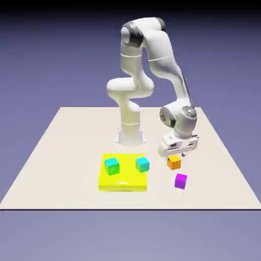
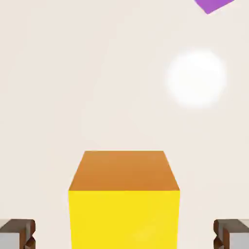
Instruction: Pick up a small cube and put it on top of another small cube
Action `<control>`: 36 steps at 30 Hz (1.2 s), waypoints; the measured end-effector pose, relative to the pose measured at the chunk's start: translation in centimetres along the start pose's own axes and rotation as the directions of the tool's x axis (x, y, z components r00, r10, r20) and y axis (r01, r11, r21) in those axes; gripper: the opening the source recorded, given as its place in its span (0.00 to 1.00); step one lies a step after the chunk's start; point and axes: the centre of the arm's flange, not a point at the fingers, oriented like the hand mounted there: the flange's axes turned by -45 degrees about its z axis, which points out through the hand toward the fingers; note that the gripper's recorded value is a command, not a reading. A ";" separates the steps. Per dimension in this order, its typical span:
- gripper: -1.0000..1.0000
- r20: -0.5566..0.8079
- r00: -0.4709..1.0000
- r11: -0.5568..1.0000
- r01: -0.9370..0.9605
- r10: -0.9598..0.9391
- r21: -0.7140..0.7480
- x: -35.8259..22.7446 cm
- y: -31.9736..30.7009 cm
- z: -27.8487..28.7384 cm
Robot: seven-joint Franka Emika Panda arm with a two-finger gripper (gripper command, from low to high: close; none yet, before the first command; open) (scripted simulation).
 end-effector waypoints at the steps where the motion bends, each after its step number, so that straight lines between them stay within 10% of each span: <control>1: 0.00 0.001 1.000 1.000 0.000 0.000 0.000 0.0 0.0 0.7; 13: 0.00 -0.048 0.997 0.997 0.060 -0.062 -0.040 0.5 -2.2 -9.4; 19: 0.00 -0.162 0.981 0.990 -0.122 0.110 -0.068 4.9 6.3 -21.2; 31: 0.00 0.040 0.758 0.744 -0.647 0.651 0.163 -3.5 34.0 -18.8; 36: 0.00 0.074 0.727 0.706 -0.683 0.683 0.186 -4.2 35.0 -12.8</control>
